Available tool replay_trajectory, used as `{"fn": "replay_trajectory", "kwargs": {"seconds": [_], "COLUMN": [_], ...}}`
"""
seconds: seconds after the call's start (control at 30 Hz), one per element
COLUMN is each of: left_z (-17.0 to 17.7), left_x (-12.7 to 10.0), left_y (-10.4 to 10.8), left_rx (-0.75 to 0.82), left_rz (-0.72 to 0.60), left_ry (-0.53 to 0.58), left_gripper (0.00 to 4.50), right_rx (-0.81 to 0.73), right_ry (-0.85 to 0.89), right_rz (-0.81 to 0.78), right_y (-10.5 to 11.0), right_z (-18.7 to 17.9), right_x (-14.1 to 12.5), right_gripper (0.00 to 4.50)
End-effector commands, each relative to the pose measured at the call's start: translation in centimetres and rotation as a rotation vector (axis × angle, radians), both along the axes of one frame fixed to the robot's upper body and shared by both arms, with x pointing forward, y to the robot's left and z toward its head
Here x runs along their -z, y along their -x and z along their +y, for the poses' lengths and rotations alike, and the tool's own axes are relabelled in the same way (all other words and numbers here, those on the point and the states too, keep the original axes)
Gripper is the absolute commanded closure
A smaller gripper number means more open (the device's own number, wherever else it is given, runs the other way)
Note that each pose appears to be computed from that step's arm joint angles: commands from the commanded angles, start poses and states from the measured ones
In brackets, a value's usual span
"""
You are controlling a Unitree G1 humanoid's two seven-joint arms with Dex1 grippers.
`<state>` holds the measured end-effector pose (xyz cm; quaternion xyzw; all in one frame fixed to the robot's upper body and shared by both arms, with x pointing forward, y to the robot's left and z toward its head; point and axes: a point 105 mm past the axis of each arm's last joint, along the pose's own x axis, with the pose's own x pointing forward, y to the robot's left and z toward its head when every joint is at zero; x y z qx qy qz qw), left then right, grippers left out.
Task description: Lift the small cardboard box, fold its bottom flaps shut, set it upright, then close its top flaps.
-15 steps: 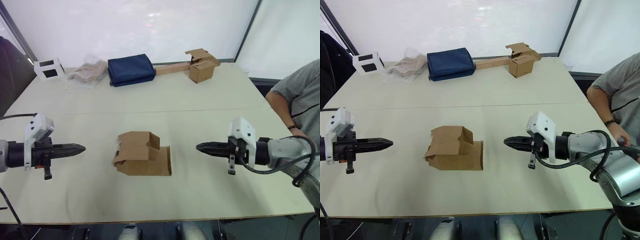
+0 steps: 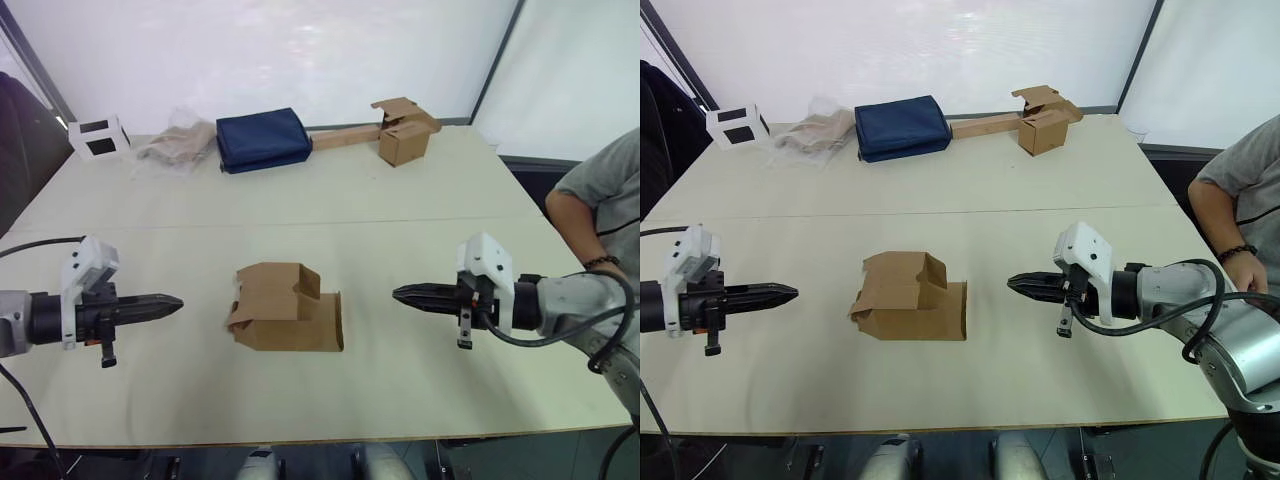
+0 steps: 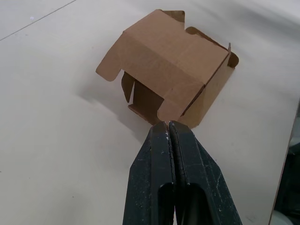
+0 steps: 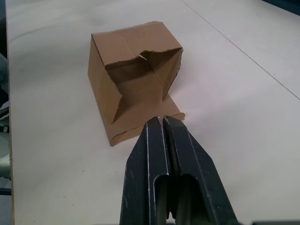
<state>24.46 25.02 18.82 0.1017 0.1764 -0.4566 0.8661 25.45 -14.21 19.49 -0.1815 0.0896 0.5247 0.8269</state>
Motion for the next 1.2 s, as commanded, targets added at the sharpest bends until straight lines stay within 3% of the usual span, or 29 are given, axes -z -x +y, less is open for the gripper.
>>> {"fn": "replay_trajectory", "kwargs": {"seconds": [0.03, 0.6, 0.77, 0.83, 0.93, 1.07, 1.1, 1.2], "left_z": [-0.4, -0.7, -0.2, -0.6, -1.4, -2.0, -2.1, -1.7], "left_x": [-0.9, -1.2, 0.9, 1.1, 1.2, 0.7, 0.9, 1.3], "left_y": [0.2, -0.8, -1.3, -1.6, -1.7, -1.9, -1.8, -1.9], "left_rx": [0.015, -0.002, -0.049, -0.071, -0.074, -0.095, -0.093, -0.14], "left_rz": [-0.033, -0.05, 0.016, 0.071, 0.149, 0.277, 0.313, 0.437], "left_ry": [-0.002, 0.008, -0.059, 0.007, 0.118, 0.313, 0.334, 0.463], "left_gripper": [4.45, 4.45, 4.45, 4.45, 3.8, 2.17, 2.01, 0.87], "right_rx": [-0.014, -0.017, -0.017, -0.016, -0.013, -0.028, -0.039, -0.06], "right_ry": [0.005, -0.021, -0.013, -0.016, -0.025, -0.034, -0.036, -0.028], "right_rz": [-0.045, -0.057, -0.063, -0.064, -0.068, -0.07, -0.072, -0.078], "right_y": [0.4, -0.1, -0.3, -0.4, -0.6, -0.6, -0.5, -0.6], "right_z": [0.1, 0.2, 0.7, 0.7, 0.7, 1.3, 1.6, 2.3], "right_x": [-1.1, -1.7, -1.2, -1.2, -1.2, -1.1, -1.0, -0.6], "right_gripper": [4.5, 4.5, 4.5, 4.5, 4.5, 4.5, 4.5, 4.5]}}
